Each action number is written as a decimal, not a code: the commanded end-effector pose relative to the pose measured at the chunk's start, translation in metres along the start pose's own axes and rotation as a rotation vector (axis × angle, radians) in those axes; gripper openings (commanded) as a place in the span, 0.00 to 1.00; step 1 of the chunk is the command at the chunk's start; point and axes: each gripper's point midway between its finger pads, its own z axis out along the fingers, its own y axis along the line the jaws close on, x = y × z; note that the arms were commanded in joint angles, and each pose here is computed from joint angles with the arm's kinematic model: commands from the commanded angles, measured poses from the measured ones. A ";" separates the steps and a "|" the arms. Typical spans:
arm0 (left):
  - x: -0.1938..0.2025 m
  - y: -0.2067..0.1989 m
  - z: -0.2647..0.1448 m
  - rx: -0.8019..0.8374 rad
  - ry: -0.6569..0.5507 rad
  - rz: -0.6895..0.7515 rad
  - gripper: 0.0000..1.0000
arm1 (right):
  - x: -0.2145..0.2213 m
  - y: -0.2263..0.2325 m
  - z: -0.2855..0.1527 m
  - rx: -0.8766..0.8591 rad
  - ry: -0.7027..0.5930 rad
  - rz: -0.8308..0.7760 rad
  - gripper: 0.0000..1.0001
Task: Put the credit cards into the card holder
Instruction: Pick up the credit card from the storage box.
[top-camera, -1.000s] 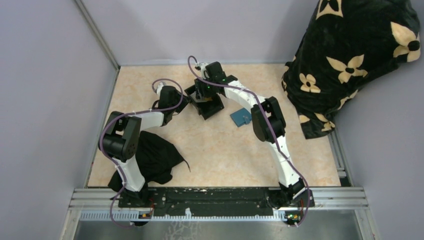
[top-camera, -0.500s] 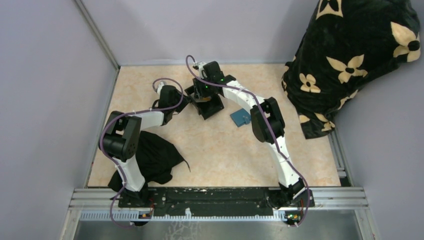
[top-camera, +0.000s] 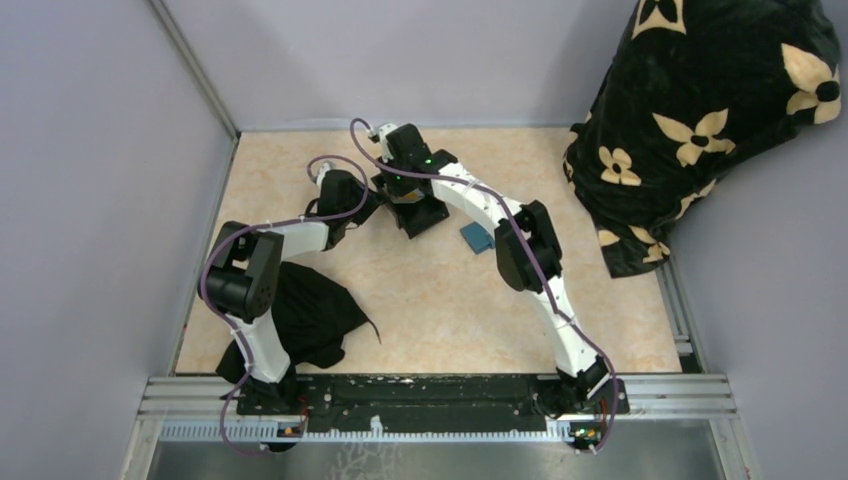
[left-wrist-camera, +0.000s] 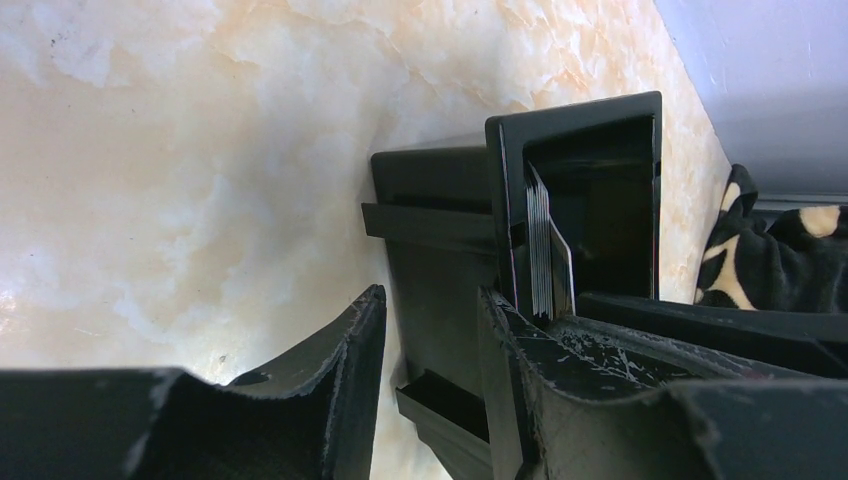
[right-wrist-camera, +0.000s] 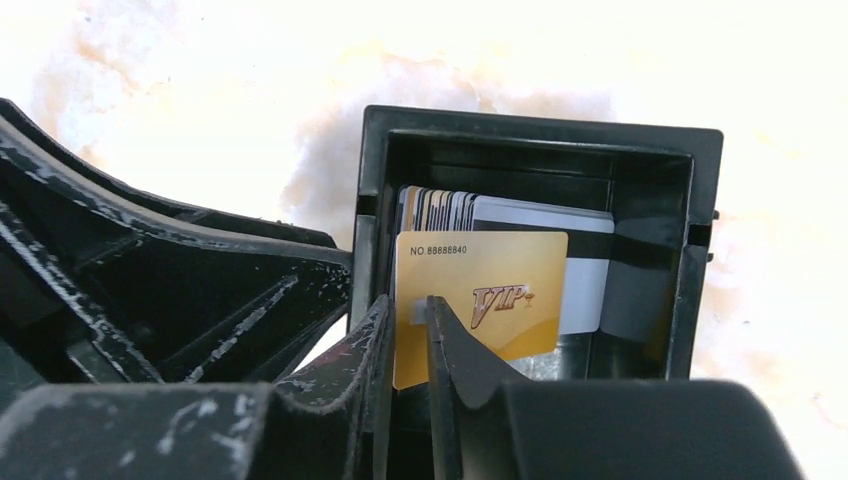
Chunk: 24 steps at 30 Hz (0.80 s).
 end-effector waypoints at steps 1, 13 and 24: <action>-0.006 -0.030 0.002 0.092 -0.008 0.000 0.46 | -0.019 0.003 -0.009 0.097 -0.031 -0.104 0.14; -0.013 -0.036 -0.006 0.102 -0.032 0.012 0.47 | -0.024 -0.035 -0.028 0.324 -0.039 -0.151 0.00; -0.048 -0.047 -0.037 0.081 -0.147 0.123 0.51 | -0.070 -0.039 -0.080 0.353 -0.192 -0.141 0.00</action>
